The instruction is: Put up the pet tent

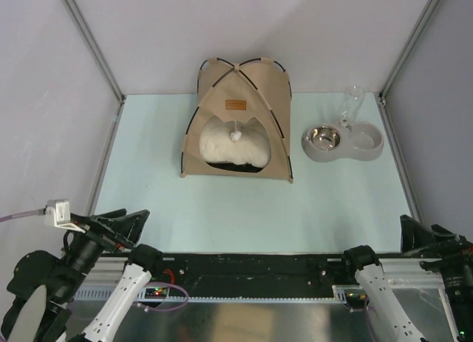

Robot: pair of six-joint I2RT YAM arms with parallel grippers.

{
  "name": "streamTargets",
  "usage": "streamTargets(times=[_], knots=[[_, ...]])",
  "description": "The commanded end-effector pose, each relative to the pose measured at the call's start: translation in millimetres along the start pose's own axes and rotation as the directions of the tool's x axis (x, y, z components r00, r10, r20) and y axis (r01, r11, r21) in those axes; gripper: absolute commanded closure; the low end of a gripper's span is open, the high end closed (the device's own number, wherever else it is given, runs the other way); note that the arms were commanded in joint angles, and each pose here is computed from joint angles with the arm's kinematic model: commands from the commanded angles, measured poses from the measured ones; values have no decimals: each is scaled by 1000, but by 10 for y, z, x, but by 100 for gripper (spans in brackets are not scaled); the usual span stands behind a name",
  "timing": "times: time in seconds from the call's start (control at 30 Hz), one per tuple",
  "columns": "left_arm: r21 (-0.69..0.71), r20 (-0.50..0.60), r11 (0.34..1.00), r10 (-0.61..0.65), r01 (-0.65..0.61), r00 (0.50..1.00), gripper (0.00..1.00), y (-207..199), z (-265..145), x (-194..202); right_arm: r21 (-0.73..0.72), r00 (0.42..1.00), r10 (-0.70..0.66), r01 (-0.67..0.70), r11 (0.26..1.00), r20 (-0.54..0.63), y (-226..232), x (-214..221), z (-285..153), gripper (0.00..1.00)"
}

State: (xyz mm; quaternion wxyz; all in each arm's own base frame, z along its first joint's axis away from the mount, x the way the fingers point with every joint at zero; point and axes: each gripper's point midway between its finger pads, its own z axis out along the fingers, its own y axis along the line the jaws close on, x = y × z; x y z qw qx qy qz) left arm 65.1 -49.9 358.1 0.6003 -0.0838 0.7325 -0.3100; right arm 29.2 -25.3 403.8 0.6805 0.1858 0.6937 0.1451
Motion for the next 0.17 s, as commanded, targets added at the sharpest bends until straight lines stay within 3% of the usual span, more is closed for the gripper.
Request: streamTargets(times=[0.0,0.13], knots=[[22,-11,999,37,-37,999,2,0,-58,61,47,991,-43,49,998,-126,-235,377,-199,1],[46,26,997,57,-58,998,2,-48,-154,-15,50,995,-9,14,999,-100,-261,377,-244,1]])
